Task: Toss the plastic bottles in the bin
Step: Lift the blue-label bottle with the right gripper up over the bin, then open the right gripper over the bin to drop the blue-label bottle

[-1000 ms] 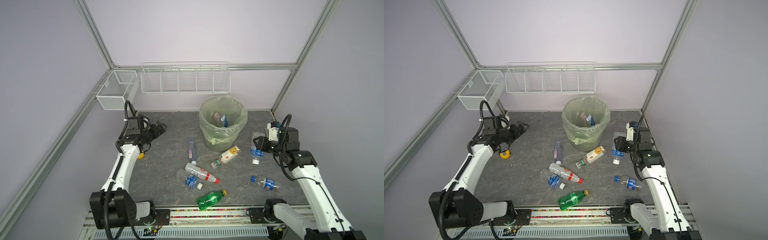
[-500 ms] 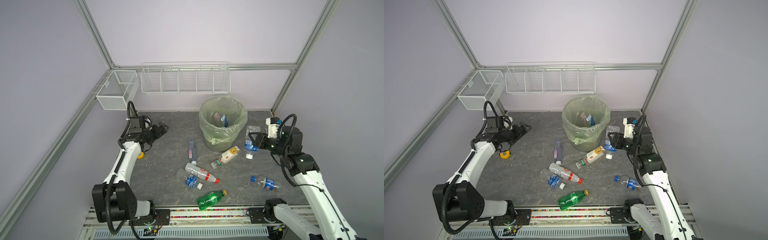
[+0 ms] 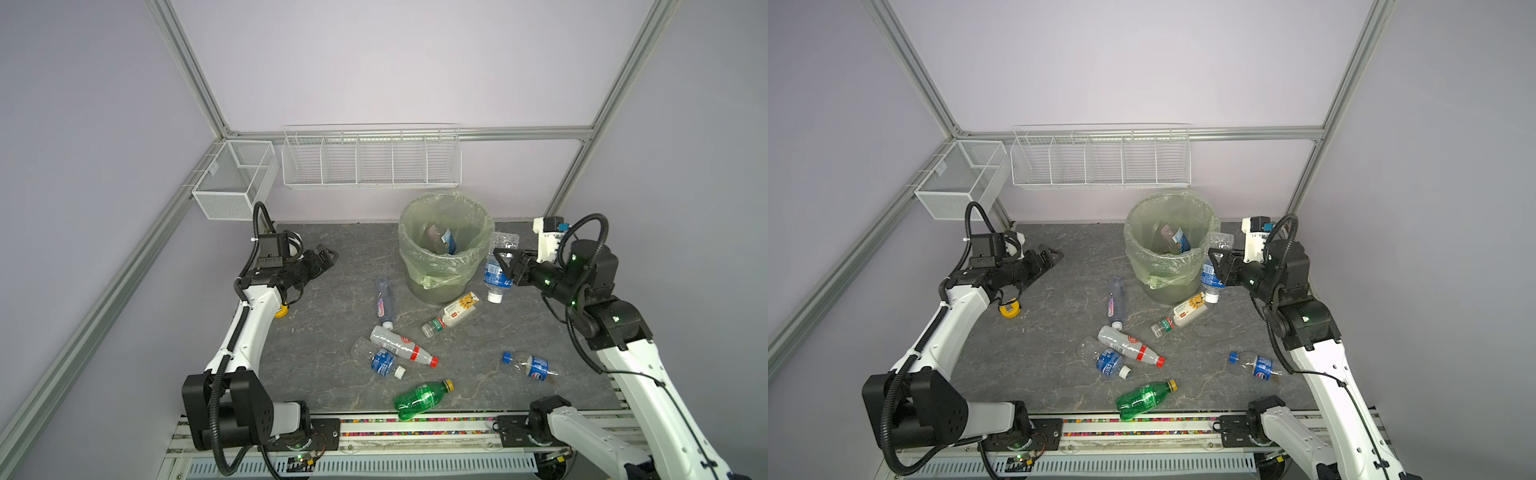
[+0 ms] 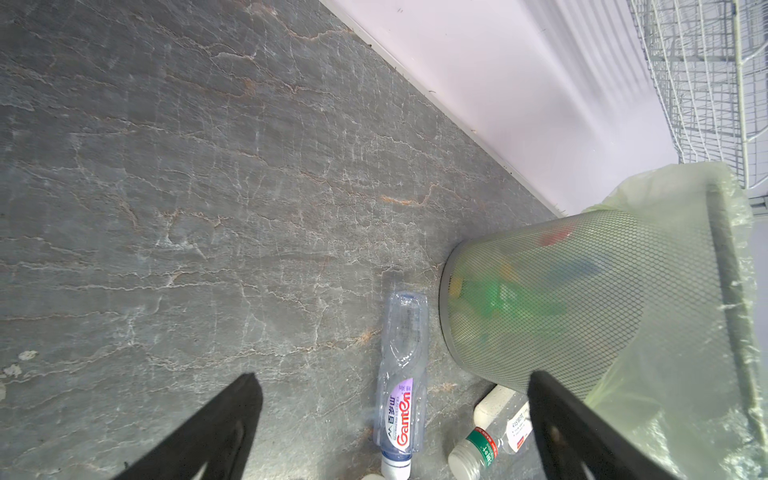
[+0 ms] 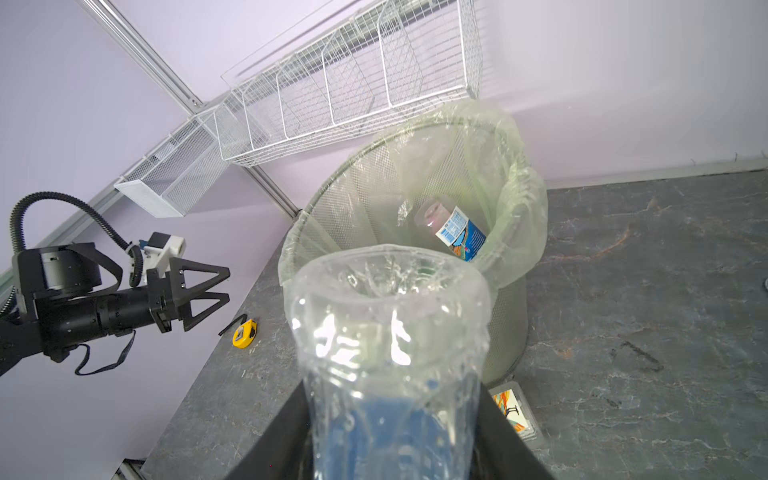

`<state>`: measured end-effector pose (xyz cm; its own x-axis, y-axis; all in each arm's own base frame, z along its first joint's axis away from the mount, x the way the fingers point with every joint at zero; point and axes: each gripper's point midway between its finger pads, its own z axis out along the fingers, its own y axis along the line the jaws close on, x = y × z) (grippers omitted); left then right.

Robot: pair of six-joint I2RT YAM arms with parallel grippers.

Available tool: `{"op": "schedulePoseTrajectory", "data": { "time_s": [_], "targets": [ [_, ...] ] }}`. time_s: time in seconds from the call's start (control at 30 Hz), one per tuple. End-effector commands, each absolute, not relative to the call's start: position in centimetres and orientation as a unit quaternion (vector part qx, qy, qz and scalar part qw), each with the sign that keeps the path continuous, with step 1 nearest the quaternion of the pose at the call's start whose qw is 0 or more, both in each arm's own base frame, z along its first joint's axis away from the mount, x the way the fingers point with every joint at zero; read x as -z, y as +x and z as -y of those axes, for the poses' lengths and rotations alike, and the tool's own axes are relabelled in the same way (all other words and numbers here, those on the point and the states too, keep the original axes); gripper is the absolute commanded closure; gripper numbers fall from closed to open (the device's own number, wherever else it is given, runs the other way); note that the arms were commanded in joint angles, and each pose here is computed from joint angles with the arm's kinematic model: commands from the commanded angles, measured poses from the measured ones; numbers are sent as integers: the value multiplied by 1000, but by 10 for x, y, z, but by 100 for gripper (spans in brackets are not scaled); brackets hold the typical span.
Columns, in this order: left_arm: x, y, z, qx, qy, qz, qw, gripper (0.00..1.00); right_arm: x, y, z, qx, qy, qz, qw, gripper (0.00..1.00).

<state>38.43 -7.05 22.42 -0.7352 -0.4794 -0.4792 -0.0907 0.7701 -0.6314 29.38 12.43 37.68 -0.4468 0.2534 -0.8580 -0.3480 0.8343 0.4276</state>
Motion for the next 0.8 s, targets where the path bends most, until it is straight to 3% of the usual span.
{"op": "schedulePoseTrajectory", "data": {
  "time_s": [0.0, 0.27, 0.57, 0.63, 0.73, 0.77],
  "targets": [
    [-226, 382, 68, 294, -157, -883, 330, 0, -390, 294, -125, -282, -35, -795, 535, 50],
    [-226, 382, 65, 294, -161, -883, 329, 0, -418, 320, -140, -309, -38, -777, 547, 50],
    [-225, 380, 60, 283, -165, -885, 332, 0, -438, 406, -183, -317, -3, -772, 551, 50],
    [-225, 380, 57, 274, -166, -887, 332, 0, -430, 424, -190, -320, 19, -789, 525, 39],
    [-226, 378, 56, 268, -166, -889, 331, 0, -423, 436, -195, -313, 30, -807, 500, 10],
    [-227, 378, 55, 267, -165, -889, 333, 0, -423, 436, -195, -312, 32, -808, 499, 9]
  ]
}}
